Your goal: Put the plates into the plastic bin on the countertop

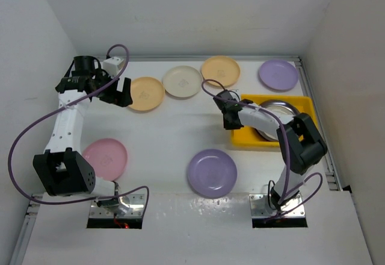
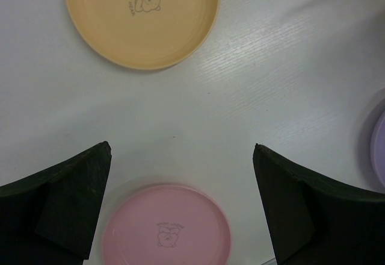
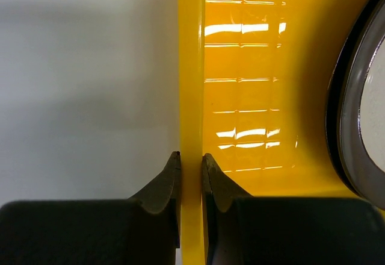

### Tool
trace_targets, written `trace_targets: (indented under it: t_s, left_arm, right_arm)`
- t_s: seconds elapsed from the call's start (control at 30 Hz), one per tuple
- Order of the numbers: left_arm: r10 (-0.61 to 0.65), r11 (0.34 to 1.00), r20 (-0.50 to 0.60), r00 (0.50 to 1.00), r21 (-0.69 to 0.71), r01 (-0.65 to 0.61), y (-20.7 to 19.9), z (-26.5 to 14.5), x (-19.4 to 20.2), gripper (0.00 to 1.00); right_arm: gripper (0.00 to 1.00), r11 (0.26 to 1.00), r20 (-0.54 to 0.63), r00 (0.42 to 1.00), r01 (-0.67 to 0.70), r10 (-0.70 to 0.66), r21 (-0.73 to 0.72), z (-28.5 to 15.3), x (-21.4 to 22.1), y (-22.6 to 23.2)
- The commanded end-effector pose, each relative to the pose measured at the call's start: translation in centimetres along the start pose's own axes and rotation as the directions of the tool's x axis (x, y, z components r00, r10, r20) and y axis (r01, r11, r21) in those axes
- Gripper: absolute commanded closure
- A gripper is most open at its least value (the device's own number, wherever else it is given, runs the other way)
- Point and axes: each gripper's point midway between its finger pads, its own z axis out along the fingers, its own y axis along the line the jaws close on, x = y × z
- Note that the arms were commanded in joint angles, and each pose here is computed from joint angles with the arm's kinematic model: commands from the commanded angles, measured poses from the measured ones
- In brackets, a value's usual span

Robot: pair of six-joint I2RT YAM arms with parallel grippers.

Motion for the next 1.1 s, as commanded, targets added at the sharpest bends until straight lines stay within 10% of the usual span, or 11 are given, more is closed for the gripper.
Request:
trace_targets:
  t_s: [0.0, 0.13, 0.2, 0.27, 0.37, 0.47, 0.6, 0.77, 1.07]
  left_arm:
    - [0.014, 1.0, 0.027, 1.0, -0.007, -0.013, 0.5, -0.3, -0.8, 0.0]
    - [0.007, 1.0, 0.031, 0.999, -0.004, -0.007, 0.6, -0.4, -0.8, 0.0]
    - [0.003, 1.0, 0.027, 1.0, 0.008, -0.004, 0.6, -0.1, -0.7, 0.0]
    - [0.003, 1.0, 0.027, 1.0, 0.008, -0.004, 0.6, -0.1, -0.7, 0.0]
    - [-0.005, 1.0, 0.028, 1.0, 0.008, 0.005, 0.3, -0.4, -0.7, 0.0]
    - [0.009, 1.0, 0.035, 0.999, -0.005, -0.009, 0.2, -1.2, -0.7, 0.0]
    - [0.015, 1.0, 0.041, 0.999, -0.019, -0.014, -0.1, -1.8, -0.4, 0.0]
    - [0.027, 0.999, 0.064, 0.998, -0.029, -0.025, -0.6, -2.8, -0.3, 0.0]
    - [0.033, 0.999, 0.098, 0.995, -0.023, -0.031, -1.9, -4.3, 0.1, 0.0]
  right_arm:
    - [1.0, 0.997, 0.012, 0.997, 0.071, -0.071, 0.002, -1.3, 0.8, -1.2]
    - [1.0, 0.998, 0.021, 0.998, 0.064, -0.064, 0.008, -1.7, 0.8, -1.8]
    - [0.75, 0.997, 0.037, 0.997, 0.07, -0.069, -0.015, -2.0, -0.2, -1.2]
    - [0.26, 0.995, 0.033, 0.995, 0.097, -0.096, -0.021, -2.8, -0.5, -0.9]
    - [0.07, 0.991, 0.109, 0.987, 0.124, -0.117, -0.057, -7.1, -2.6, 0.2]
    - [0.05, 0.996, 0.167, 0.986, 0.021, -0.005, -0.091, -11.2, -2.0, 0.0]
    - [0.77, 0.922, 0.01, 0.943, -0.322, 0.332, -0.216, -11.4, 7.3, -1.9]
    - [0.37, 0.928, -0.188, 0.942, -0.313, 0.277, -0.203, -9.9, 15.1, -1.0]
    - [0.52, 0.95, -0.189, 0.949, -0.282, 0.254, -0.136, -7.5, 18.5, -1.9]
